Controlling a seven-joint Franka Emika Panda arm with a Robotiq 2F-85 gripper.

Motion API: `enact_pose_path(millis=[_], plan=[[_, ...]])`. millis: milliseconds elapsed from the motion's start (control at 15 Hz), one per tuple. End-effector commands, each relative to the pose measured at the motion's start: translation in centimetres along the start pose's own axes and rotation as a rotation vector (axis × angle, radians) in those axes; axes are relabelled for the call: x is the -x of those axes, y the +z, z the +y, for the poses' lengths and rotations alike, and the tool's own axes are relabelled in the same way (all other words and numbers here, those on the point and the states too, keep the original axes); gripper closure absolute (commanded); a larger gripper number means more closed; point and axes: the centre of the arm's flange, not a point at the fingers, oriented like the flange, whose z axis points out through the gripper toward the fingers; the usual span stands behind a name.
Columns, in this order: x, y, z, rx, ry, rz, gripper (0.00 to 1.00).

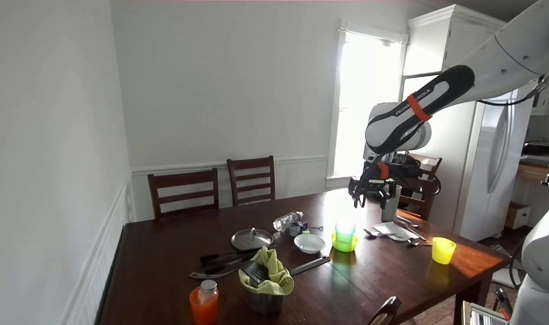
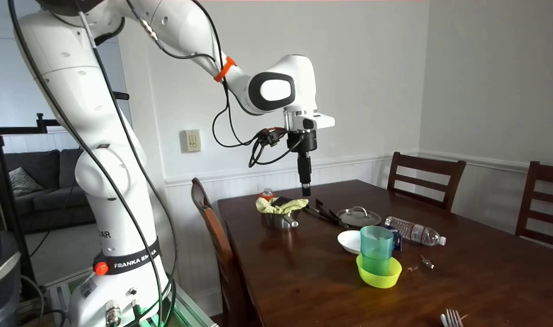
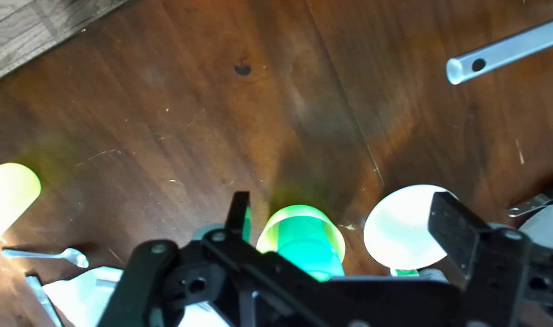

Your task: Take the blue cup out of the bowl then put the white plate onto it

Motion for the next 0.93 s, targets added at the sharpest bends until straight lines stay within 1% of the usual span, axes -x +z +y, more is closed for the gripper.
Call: enact_pose_path(millis=[0,133,267,533,600,667,867], plan=[[-4.6,1.8,2.1,0.019,0.013,0.0,0.0],[-6.5,2.6,3.4,0.022,0.036,-0.003,0.0],[-8.3,3.4,4.4,0.008,0.045,-0.016,0.0],[-10.6,4.6,5.6,-0.023,0.058,-0.039,0.0],[-10.5,4.4,5.5,-0.028,0.065,-0.048,0.0],[-8.8,4.2,5.4,-0.009,0.06,-0.038,0.0],[-9.5,4.6,5.3,-0.009,0.063,-0.041,0.0]])
